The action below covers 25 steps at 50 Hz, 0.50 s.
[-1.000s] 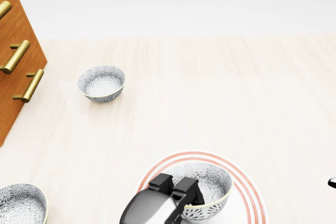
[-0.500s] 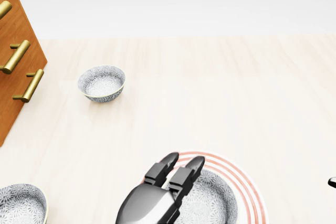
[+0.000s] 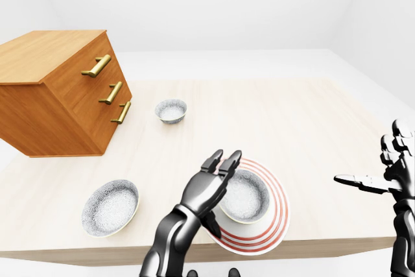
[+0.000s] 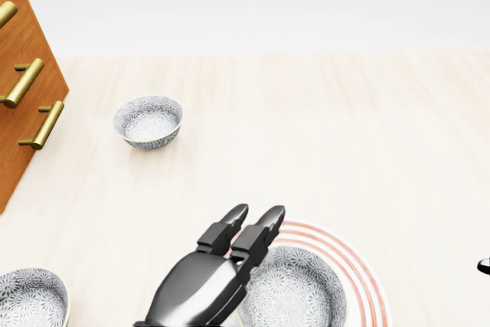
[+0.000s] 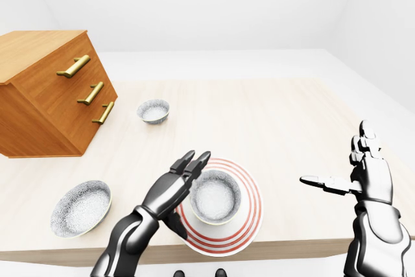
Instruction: Put the bowl in the middle on the plate.
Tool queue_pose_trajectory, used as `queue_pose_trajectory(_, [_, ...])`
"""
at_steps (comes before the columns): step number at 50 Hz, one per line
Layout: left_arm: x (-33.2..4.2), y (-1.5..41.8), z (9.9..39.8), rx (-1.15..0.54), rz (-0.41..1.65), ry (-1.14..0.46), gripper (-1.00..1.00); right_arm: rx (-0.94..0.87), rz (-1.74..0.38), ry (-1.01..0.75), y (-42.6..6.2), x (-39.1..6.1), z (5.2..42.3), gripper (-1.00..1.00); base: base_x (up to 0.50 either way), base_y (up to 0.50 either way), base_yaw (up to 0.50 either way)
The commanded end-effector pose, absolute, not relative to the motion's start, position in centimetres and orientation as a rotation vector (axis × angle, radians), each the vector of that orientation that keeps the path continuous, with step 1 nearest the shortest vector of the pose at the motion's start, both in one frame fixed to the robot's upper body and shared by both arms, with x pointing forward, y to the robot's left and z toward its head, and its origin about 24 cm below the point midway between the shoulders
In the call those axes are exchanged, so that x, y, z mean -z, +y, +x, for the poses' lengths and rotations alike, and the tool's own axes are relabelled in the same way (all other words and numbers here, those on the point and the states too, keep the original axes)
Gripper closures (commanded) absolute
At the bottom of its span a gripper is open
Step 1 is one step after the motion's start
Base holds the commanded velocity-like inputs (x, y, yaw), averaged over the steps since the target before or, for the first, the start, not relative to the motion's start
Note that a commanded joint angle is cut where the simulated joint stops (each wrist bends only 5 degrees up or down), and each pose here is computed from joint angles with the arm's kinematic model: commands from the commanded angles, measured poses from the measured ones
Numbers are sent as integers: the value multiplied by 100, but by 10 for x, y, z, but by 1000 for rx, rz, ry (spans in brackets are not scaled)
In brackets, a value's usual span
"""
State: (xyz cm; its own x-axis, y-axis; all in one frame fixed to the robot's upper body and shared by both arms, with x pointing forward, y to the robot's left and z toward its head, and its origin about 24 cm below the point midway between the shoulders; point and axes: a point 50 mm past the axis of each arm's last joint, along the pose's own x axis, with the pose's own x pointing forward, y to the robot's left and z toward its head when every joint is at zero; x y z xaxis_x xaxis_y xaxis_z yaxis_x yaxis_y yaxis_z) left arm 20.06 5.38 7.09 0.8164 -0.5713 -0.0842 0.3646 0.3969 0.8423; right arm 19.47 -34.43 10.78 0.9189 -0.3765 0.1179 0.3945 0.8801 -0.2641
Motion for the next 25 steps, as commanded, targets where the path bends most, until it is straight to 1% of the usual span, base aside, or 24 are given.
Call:
queue_pose_trajectory(1, [-99,75,198,639,915,-180,-100,402,-284,-52,-345,-105,195,-100,0,0,0])
queue_pose_trajectory(2, [-107,79,193,658,843,-153,-100,402,-285,-55,-345,-106,195,-100,0,0,0])
queue_pose_trajectory(3, [-111,83,191,665,856,-159,-100,401,-288,-59,-344,-107,195,-100,0,0,0])
queue_pose_trajectory(5, [-123,87,190,656,822,-206,-100,402,-283,-50,-345,-104,196,-100,0,0,0])
queue_pose_trajectory(9, [-149,102,193,573,771,-316,-100,403,-280,-40,-345,-102,197,-100,0,0,0])
queue_pose_trajectory(10, [-161,106,195,534,765,-371,-100,402,-285,-46,-345,-104,196,-100,0,0,0])
queue_pose_trajectory(15, [-178,118,205,487,726,-446,-100,402,-287,-49,-345,-105,196,-100,0,0,0])
queue_pose_trajectory(16, [-185,119,205,482,691,-490,-100,402,-285,-46,-345,-104,196,-100,0,0,0])
queue_pose_trajectory(19, [-189,124,207,484,674,-513,-100,401,-287,-49,-345,-105,196,-100,0,0,0])
queue_pose_trajectory(20, [-185,126,210,485,686,-489,-100,400,-291,-57,-344,-107,195,-100,0,0,0])
queue_pose_trajectory(24, [-177,136,221,411,659,-447,-100,402,-285,-46,-345,-104,195,-100,0,0,0])
queue_pose_trajectory(25, [-180,138,224,376,628,-465,-100,402,-286,-46,-345,-104,195,-100,0,0,0])
